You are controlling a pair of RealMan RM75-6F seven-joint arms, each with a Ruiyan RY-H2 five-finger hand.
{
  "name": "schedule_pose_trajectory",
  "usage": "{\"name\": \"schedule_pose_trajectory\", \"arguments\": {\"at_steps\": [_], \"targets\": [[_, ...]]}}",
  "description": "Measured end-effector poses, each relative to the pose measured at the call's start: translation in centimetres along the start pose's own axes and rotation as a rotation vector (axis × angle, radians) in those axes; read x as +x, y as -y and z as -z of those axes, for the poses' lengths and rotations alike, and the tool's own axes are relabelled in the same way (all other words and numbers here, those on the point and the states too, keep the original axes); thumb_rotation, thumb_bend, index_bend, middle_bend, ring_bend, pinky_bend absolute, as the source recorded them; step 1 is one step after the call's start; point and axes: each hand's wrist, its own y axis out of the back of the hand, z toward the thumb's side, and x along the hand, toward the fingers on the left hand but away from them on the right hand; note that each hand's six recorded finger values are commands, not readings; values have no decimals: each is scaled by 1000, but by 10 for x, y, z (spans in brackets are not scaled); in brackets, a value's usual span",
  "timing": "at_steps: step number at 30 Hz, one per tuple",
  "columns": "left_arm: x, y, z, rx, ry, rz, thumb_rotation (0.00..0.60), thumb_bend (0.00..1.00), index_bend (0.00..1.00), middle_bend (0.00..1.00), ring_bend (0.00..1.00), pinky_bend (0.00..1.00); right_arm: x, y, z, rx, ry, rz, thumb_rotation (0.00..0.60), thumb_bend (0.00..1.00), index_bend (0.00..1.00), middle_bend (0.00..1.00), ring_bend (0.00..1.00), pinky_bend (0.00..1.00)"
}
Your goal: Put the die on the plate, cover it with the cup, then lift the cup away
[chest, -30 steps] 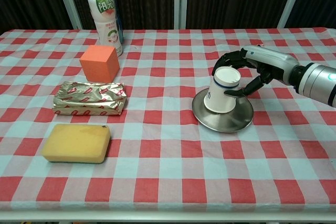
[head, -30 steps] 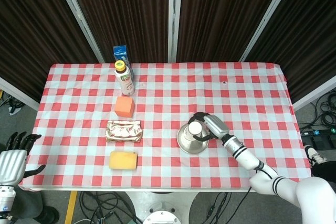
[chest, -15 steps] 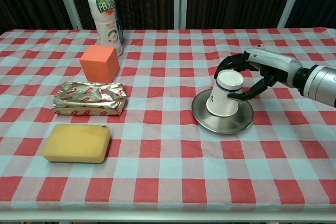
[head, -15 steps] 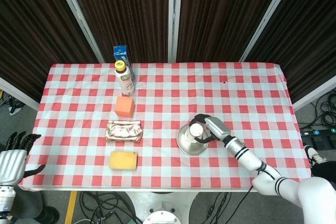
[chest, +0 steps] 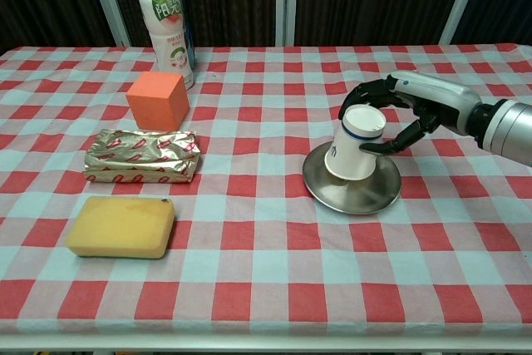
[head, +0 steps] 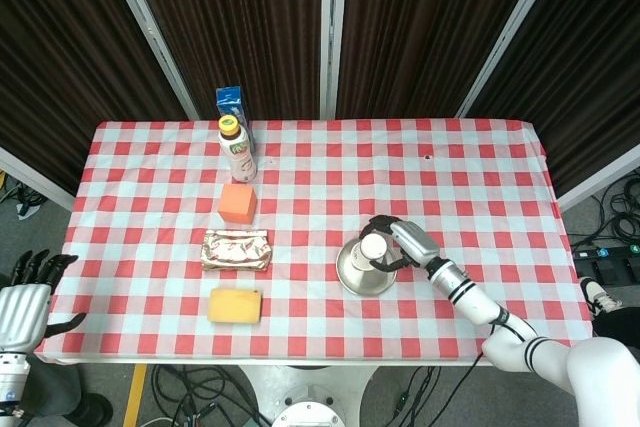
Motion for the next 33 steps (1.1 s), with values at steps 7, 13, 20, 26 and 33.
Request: {"name": "schedule_pose_trajectory", "arguments": {"at_steps": [7,13,20,26,33], "targets": [[1,0,-1,4,6,0,600,0,176,170,71,29,16,21,-10,26,-52,-118,600,309,529,383,166,167],[0,-1,-1,1,4,-3,600,0,176,170,71,29,1,3,1,18,0,-29,600,309,529,381,166,167],[-1,-1,-1,1,1,-2,600,0,177,170,71,29,9,21,-7,44,-46,-102,600,313,525,382,166,167],[-1,-1,0,-2,-1,-3,600,0,176,170,71,29,4,10,2,52,-11,-48,600,315,525,381,166,167],[-1,0,0,-2,0,-1,600,0,176,170,71,29,7,20,-7,57,-47,-85,600,315,522,382,166,166]]}}
